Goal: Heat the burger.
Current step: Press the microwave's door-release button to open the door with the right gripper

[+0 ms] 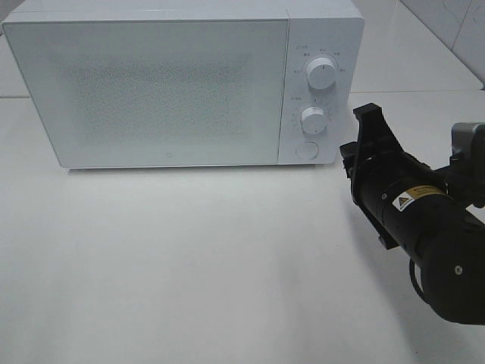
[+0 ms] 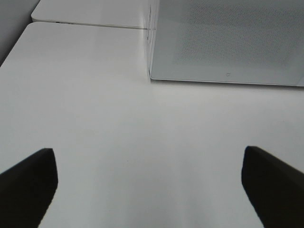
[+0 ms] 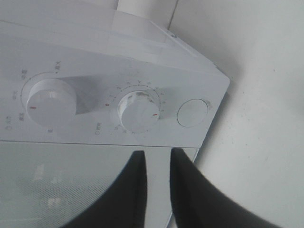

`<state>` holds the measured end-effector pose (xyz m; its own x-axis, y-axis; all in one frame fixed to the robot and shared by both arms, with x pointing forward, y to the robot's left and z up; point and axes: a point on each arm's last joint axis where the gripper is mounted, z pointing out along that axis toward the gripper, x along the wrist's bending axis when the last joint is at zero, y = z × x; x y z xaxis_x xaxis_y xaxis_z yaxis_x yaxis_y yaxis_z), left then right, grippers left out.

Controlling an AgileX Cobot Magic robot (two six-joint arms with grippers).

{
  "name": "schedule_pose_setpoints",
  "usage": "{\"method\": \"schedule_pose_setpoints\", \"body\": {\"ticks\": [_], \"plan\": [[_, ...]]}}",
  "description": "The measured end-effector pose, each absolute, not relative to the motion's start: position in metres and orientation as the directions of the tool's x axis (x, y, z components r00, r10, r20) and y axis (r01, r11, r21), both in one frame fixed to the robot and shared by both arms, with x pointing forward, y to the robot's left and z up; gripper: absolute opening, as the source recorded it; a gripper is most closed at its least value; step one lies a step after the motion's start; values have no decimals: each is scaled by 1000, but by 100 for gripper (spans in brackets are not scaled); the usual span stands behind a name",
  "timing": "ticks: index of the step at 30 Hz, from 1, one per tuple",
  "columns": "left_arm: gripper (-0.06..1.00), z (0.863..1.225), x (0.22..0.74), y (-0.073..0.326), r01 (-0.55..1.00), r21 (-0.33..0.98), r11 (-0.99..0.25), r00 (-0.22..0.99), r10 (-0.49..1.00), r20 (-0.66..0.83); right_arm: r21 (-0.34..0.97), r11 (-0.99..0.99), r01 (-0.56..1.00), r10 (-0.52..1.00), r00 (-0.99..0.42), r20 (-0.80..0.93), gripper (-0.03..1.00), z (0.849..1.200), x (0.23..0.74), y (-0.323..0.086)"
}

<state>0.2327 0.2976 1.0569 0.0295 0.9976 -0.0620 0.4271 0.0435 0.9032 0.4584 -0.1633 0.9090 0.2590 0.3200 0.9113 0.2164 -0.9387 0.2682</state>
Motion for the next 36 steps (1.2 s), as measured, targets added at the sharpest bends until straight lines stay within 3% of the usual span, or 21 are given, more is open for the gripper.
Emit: {"method": "schedule_pose_setpoints", "body": {"ticks": [6, 18, 36], "plan": [[97, 1057, 233, 298, 427, 903, 43, 29, 998, -62, 129, -975, 182, 181, 308, 934, 1, 907, 458, -163], [97, 1057, 233, 298, 427, 903, 43, 29, 998, -62, 81, -989, 124, 121, 355, 927, 1, 902, 459, -165], [97, 1057, 233, 298, 427, 903, 43, 29, 998, -62, 28, -995, 94, 62, 387, 920, 1, 878, 501, -132]]}}
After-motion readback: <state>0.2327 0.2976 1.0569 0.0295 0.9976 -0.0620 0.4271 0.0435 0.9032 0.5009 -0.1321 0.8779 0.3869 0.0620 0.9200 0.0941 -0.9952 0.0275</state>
